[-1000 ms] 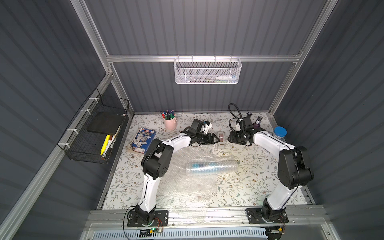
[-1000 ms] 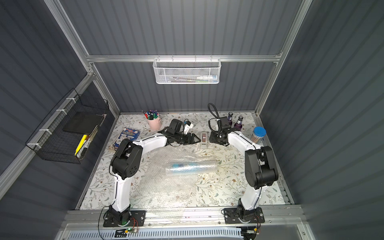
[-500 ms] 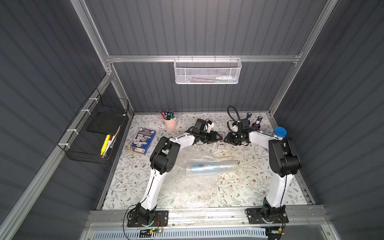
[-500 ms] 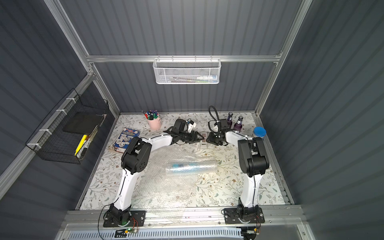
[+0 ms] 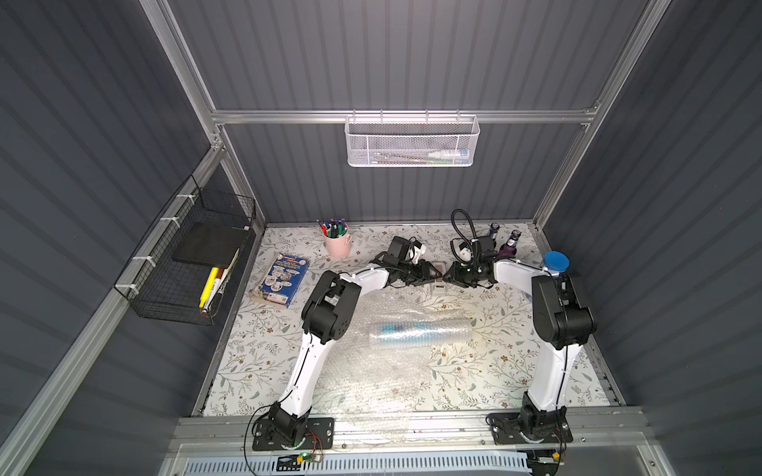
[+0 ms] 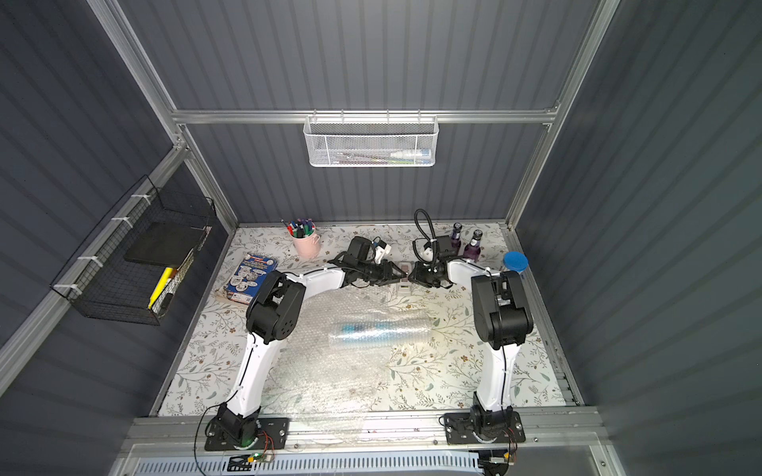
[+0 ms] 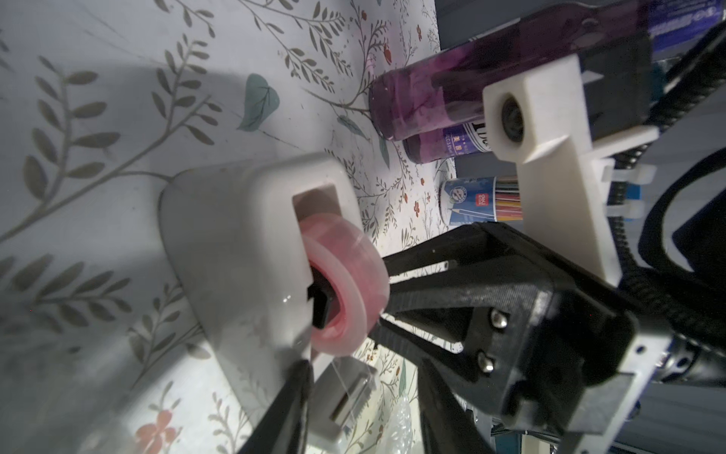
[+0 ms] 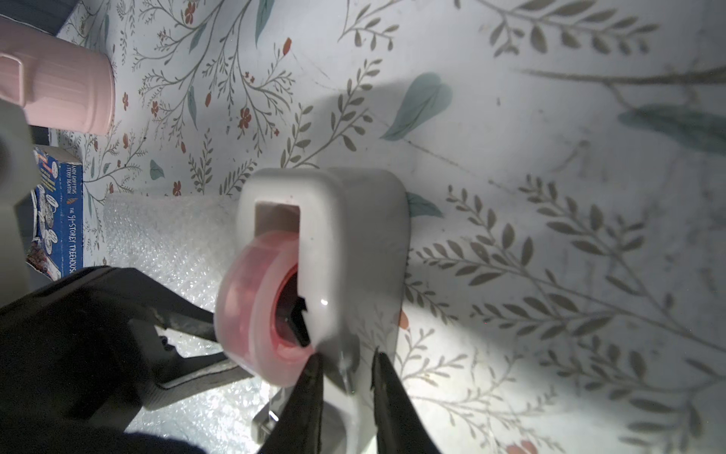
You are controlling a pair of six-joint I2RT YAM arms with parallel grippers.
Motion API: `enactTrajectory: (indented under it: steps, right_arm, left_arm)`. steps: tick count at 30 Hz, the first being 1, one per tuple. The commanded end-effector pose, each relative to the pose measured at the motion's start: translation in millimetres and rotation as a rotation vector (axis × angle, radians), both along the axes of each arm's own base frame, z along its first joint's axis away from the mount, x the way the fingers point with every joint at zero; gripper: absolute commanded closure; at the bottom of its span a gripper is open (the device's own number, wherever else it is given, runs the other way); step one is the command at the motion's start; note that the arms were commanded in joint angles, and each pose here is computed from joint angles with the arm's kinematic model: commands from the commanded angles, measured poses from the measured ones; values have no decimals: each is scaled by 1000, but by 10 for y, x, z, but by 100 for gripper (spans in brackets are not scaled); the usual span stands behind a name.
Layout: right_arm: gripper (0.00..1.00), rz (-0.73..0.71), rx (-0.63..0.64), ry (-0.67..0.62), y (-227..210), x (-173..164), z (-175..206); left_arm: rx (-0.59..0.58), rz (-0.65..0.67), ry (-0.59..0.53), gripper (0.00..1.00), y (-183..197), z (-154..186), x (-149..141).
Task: Wrap wine bottles in bubble wrap
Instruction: Tear off the tape using the Tape Cutter.
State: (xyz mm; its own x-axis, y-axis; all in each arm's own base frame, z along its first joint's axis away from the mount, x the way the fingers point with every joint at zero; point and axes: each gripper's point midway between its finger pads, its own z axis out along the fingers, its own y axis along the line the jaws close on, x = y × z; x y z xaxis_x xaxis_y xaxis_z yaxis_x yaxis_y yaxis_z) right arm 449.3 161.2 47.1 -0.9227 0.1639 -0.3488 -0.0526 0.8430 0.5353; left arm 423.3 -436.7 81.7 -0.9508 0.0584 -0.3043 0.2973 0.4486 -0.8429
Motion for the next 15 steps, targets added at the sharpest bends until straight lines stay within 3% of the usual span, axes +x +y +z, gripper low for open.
enactTrajectory:
  steps: [1, 15]
  right_arm:
    - [76, -8, -24, 9, -87, -21, -88]
    - [76, -15, -19, 18, -113, -93, -146]
  left_arm:
    - [-17, -14, 34, 57, -79, -58, -27]
    - [-36, -38, 89, 65, -124, -153, -130]
